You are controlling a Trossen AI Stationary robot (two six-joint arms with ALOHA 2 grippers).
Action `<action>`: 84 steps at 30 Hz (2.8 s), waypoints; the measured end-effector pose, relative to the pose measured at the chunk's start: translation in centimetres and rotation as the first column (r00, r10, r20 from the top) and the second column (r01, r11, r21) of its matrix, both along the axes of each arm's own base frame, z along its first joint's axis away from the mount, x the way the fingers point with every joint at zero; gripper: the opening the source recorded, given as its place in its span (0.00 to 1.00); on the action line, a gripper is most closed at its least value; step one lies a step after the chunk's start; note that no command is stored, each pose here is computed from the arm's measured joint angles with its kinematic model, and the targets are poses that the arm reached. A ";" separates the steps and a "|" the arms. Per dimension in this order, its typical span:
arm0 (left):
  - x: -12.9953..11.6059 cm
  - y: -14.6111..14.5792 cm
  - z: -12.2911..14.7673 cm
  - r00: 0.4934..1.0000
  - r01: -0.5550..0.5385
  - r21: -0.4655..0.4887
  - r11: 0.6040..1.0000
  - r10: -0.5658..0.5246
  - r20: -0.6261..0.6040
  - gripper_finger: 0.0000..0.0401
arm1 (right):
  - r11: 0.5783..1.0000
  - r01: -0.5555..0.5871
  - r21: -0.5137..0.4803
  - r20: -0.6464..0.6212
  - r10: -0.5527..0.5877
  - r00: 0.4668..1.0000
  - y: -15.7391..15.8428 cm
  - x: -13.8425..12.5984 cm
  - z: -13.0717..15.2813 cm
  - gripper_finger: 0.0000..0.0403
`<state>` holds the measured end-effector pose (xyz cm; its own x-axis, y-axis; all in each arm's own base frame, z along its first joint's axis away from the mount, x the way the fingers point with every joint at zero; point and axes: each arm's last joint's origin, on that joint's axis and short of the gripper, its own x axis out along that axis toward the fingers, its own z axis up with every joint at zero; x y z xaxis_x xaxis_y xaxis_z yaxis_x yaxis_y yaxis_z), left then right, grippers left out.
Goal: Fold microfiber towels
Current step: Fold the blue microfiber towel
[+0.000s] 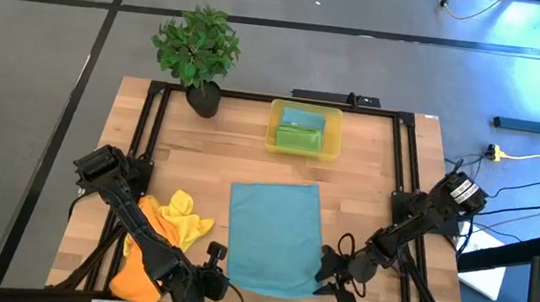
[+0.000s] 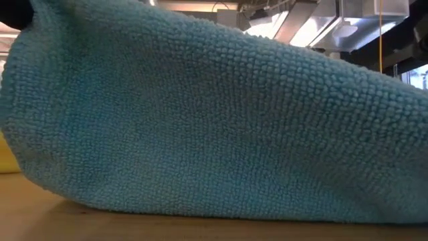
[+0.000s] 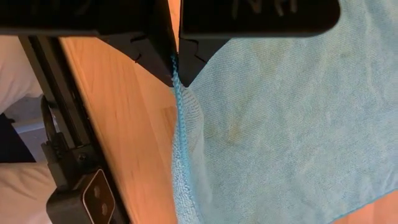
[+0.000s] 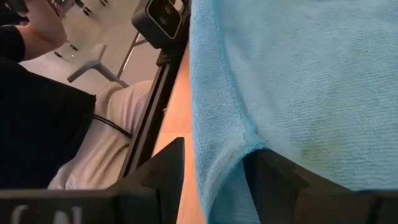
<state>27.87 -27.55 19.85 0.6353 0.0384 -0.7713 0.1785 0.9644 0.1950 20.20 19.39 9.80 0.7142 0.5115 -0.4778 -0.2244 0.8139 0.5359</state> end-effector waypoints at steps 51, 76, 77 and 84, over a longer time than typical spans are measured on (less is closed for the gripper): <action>-0.3 18.0 0.3 0.971 -0.235 0.048 0.971 0.237 -0.031 0.00 | 0.473 0.636 -0.609 0.437 -0.469 0.767 -7.6 -0.9 2.6 0.00; -4.0 24.6 -4.7 0.914 -0.403 -0.106 0.909 0.406 0.010 0.00 | 0.572 0.670 -0.474 0.312 -0.602 0.735 -16.8 1.0 0.7 0.00; -4.0 24.7 -4.8 0.913 -0.404 -0.112 0.908 0.407 0.007 0.00 | 0.578 0.665 -0.474 0.302 -0.602 0.739 -16.9 1.0 0.6 0.00; -3.9 25.5 -4.8 0.910 -0.411 -0.182 0.893 0.413 -0.032 0.02 | 0.575 0.672 -0.467 0.258 -0.638 0.725 -17.9 1.2 -0.2 0.05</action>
